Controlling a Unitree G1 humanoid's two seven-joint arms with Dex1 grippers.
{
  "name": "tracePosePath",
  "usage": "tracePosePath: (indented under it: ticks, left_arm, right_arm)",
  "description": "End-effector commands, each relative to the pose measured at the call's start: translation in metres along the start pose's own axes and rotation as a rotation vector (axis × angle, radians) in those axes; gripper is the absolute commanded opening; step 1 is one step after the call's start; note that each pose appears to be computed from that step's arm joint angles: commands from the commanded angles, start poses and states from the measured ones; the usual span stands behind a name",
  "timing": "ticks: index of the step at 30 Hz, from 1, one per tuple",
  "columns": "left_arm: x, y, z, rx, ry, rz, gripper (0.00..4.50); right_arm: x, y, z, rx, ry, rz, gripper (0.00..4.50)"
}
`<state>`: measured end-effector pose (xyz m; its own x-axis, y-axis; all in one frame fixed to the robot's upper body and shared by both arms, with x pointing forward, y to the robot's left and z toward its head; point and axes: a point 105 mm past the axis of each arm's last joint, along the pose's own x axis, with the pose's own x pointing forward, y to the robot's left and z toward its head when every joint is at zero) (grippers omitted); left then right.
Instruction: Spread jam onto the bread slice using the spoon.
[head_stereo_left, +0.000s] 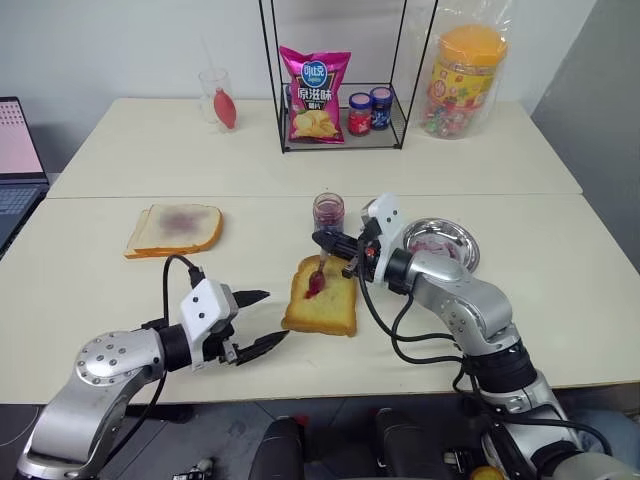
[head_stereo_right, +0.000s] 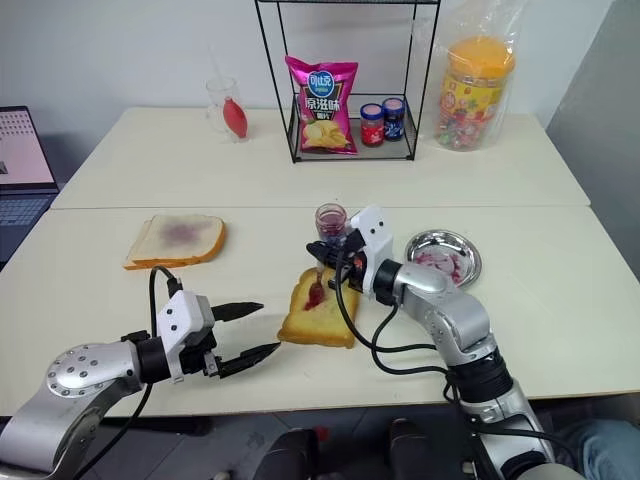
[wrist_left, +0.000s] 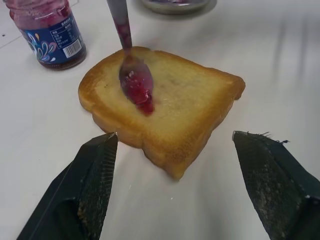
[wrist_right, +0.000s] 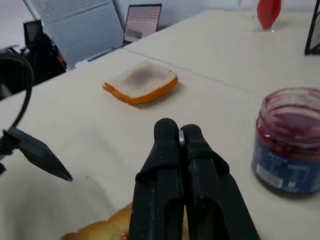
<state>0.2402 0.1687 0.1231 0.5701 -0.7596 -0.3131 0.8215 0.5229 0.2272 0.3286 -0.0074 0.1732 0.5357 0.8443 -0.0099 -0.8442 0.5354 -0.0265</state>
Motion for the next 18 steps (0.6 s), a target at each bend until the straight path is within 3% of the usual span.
tracePosePath:
  ticks: [1, 5, 9, 14, 18]
  left_arm:
    - [0.000, 0.002, 0.004, 0.032, -0.015, 0.003, 3.83]
    - [-0.001, 0.005, 0.002, 0.033, -0.021, 0.026, 3.83]
    - [-0.004, 0.010, 0.000, 0.020, -0.033, 0.071, 3.83]
    - [-0.011, 0.008, -0.003, -0.006, -0.046, 0.086, 3.83]
    - [-0.013, 0.005, -0.004, -0.007, -0.038, 0.078, 3.83]
  right_arm:
    - [-0.011, -0.010, 0.020, -0.143, -0.055, -0.044, 0.04]
    - [-0.019, -0.013, 0.035, -0.141, -0.087, -0.050, 0.04]
    - [-0.026, -0.011, 0.043, -0.005, -0.116, -0.037, 0.04]
    - [-0.024, 0.002, 0.029, 0.346, -0.129, 0.007, 0.04]
    - [-0.010, 0.007, 0.007, 0.479, -0.110, -0.014, 0.04]
